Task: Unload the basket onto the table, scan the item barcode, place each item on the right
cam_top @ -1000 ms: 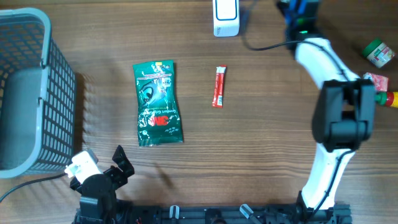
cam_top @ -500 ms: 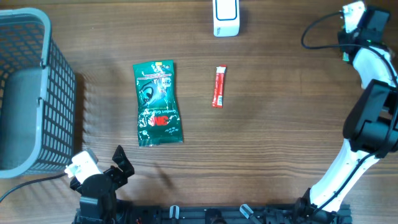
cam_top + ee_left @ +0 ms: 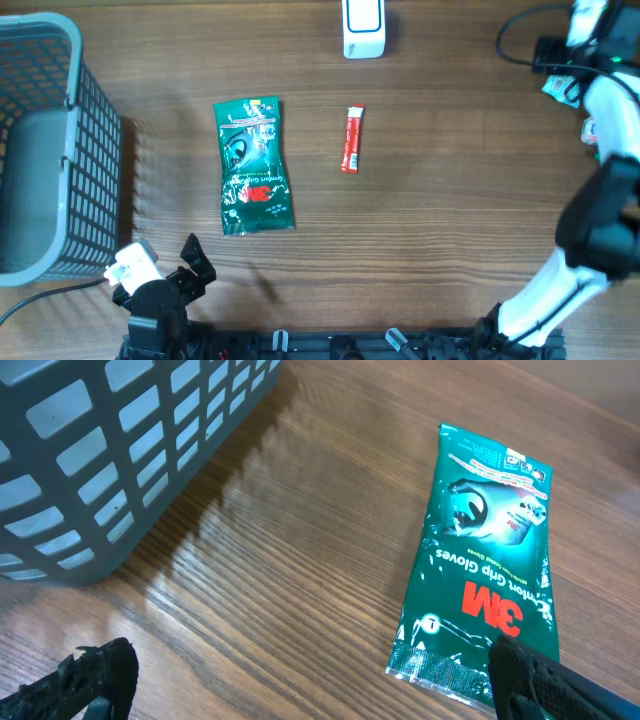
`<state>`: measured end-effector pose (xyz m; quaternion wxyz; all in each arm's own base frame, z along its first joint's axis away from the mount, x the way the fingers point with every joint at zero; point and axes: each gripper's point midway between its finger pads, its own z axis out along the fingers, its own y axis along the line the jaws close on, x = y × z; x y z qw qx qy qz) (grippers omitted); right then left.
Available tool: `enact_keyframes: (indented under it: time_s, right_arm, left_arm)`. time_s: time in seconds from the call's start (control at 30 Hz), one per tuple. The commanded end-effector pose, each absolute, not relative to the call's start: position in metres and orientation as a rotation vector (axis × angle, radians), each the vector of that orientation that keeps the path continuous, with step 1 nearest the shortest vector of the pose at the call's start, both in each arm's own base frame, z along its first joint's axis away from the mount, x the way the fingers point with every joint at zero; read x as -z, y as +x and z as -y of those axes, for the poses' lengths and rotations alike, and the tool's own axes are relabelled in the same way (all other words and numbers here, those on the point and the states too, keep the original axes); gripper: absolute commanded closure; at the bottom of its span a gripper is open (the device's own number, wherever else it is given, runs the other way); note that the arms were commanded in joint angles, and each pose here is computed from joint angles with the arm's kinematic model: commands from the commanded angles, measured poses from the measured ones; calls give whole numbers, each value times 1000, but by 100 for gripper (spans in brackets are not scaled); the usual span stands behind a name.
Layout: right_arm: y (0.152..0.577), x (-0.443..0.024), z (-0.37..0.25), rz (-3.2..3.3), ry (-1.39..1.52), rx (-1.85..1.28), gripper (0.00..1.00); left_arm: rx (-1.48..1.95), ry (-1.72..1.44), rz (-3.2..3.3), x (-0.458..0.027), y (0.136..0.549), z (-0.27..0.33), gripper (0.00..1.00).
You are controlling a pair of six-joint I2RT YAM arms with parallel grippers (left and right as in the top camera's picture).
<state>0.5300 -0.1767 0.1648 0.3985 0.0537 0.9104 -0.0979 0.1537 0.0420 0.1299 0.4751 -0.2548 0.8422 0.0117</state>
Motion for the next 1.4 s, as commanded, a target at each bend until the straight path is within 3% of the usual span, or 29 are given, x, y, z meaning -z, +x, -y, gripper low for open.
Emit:
enact_keyframes:
  time_s: [0.0, 0.17, 0.27, 0.37, 0.5, 0.7, 0.87, 1.17, 1.37]
  right_arm:
    - [505, -268, 113, -2108, 449, -250, 0]
    - [478, -279, 12, -2194, 438, -815, 0]
    - [470, -251, -61, -2338, 283, -954, 0]
    - [464, -205, -118, -2484, 69, -892, 0]
    - [456, -125, -156, -2707, 29, -591, 0]
    - [452, -44, -172, -2837, 7, -272, 4]
    - [450, -22, -173, -2878, 33, -279, 16]
    - [435, 23, -187, -2987, -25, -370, 22]
    - [421, 53, -193, -3064, -27, -404, 32]
  left_arm:
    - [-37, -644, -2044, -130, 153, -45, 0]
    - [-37, -645, -2044, -130, 153, -45, 0]
    - [-37, -644, -2045, -130, 153, -45, 0]
    - [-37, -644, -2045, -130, 153, -45, 0]
    - [-37, -644, -2045, -130, 153, -45, 0]
    - [-37, -645, -2045, -130, 153, -45, 0]
    - [-37, -645, -2044, -130, 153, -45, 0]
    - [-37, -644, -2044, -130, 153, -45, 0]
    - [-37, -644, -2044, -130, 153, -45, 0]
